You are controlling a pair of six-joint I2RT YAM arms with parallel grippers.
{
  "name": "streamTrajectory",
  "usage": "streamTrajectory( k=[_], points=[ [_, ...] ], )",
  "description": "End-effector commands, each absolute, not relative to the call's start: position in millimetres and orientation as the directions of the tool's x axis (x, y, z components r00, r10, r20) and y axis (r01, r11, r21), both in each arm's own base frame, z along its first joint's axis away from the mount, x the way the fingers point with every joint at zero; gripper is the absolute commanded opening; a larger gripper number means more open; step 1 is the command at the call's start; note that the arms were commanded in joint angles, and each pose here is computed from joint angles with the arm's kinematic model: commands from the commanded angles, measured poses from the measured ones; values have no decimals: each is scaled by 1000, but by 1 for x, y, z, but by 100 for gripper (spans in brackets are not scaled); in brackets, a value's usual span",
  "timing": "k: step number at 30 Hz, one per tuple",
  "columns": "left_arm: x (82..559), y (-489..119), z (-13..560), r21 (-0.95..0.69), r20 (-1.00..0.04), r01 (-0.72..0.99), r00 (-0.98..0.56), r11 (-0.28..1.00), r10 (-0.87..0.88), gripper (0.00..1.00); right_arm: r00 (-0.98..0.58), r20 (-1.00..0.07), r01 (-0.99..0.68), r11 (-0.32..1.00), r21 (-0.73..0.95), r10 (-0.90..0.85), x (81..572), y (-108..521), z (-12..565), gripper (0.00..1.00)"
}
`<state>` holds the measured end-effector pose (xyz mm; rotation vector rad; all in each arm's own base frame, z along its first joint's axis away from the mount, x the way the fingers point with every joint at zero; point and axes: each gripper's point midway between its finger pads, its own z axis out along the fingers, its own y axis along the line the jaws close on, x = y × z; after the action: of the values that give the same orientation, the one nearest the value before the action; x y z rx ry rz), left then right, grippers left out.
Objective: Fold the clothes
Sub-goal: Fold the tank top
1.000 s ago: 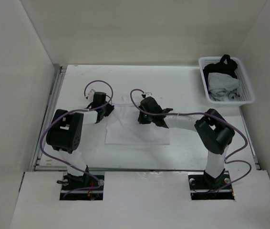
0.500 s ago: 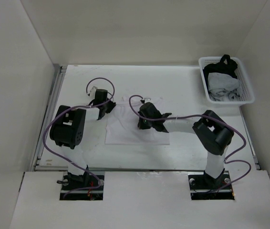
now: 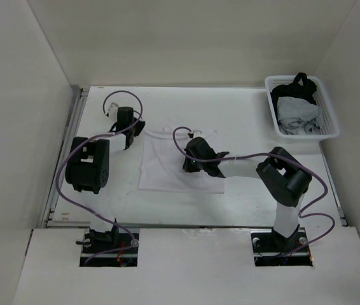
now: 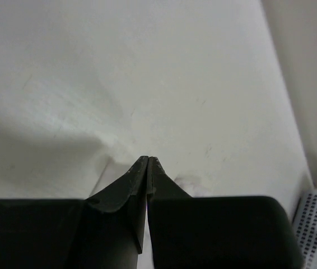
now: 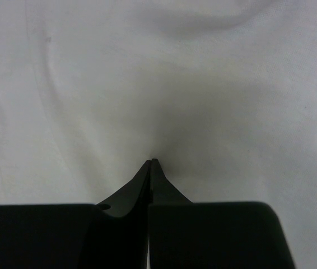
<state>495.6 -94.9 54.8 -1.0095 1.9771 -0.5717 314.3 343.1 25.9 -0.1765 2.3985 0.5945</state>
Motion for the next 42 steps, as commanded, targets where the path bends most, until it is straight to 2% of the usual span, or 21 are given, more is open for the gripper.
streamTrajectory(
  k=[1,5,8,13,17,21,26,33,42],
  points=[
    [546,-75,136,-790,-503,-316,-156,526,-850,3,-817,-576,-261,908,327,-28,294,333,-6,0],
    [550,-83,167,-805,-517,-244,-159,540,-841,4,-809,-587,-265,903,338,-18,296,334,4,0],
    [510,-120,146,-763,-549,-225,-269,606,-792,4,-803,-595,-274,897,346,-16,297,336,12,0],
    [428,-159,80,-710,-532,-273,-397,649,-748,4,-780,-626,-294,881,372,3,302,341,45,2],
    [389,-160,70,-702,-535,-275,-405,657,-742,4,-743,-669,-341,856,388,7,315,356,81,3],
    [361,-185,62,-697,-525,-238,-473,676,-708,4,-739,-674,-324,870,372,13,352,364,84,2],
    [339,-204,55,-696,-515,-211,-519,687,-682,4,-761,-648,-280,879,385,41,389,369,73,1],
    [317,-209,51,-700,-505,-197,-543,686,-671,4,-773,-634,-274,891,363,20,396,373,64,2],
    [307,-205,48,-700,-496,-201,-554,685,-669,4,-790,-604,-156,920,359,102,444,358,60,2]
  ],
)
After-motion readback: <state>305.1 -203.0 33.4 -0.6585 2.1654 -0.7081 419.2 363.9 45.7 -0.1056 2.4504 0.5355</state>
